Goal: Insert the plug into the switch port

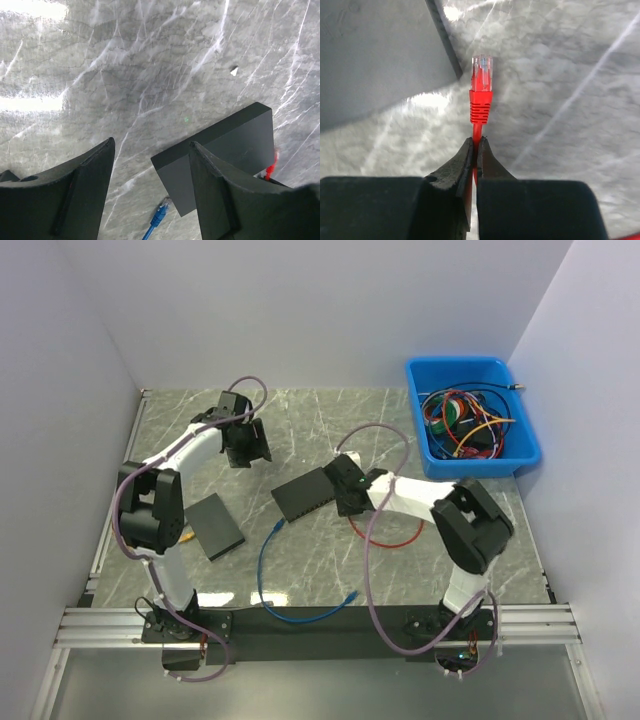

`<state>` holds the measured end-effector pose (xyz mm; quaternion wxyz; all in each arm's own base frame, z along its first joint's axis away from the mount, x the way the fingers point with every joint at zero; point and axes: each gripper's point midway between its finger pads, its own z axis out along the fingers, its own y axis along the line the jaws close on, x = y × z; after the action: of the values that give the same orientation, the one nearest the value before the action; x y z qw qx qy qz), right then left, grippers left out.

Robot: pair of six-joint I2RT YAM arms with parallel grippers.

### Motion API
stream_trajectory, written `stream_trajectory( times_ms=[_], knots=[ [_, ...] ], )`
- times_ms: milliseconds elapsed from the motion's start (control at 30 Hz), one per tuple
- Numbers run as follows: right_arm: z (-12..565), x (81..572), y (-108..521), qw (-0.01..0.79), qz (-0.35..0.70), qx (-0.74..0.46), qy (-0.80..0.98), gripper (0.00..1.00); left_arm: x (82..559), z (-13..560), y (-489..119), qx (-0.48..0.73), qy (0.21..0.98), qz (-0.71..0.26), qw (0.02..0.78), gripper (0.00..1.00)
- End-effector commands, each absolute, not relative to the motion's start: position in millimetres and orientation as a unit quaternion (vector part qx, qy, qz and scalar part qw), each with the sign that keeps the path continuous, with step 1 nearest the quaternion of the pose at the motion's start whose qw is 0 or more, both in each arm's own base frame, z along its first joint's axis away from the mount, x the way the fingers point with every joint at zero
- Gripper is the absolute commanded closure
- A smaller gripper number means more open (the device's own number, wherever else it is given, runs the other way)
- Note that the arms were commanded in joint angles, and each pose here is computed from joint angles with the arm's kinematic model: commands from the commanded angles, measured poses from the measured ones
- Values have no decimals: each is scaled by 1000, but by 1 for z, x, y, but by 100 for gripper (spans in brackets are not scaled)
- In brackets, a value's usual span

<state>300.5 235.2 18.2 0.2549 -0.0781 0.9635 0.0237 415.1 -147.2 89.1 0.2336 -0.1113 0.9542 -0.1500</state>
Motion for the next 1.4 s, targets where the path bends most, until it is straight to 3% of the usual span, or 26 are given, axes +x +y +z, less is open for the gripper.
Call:
stream_trajectory(
  times_ms=[0,167,333,500,700,867,1133,1367],
  knots=[
    [83,315,240,357,60,-101,927,100,426,125,-145,-103,936,-166,292,34],
    [178,297,263,466,215,-129,849,100,421,161,-162,-79,910,-237,332,33],
    [236,253,301,468,363,-241,769,100,410,191,-184,-44,884,-312,344,33],
    [275,232,311,477,414,-289,719,100,395,237,-200,-7,839,-383,386,33],
    [266,221,317,472,442,-313,696,100,380,263,-206,19,807,-420,416,34],
    [265,214,315,476,453,-315,685,100,367,272,-215,49,790,-452,412,43],
    [261,215,303,483,436,-289,703,100,350,290,-224,94,759,-488,421,45],
    [257,230,308,492,425,-273,709,100,307,304,-254,183,709,-556,393,44]
  ],
)
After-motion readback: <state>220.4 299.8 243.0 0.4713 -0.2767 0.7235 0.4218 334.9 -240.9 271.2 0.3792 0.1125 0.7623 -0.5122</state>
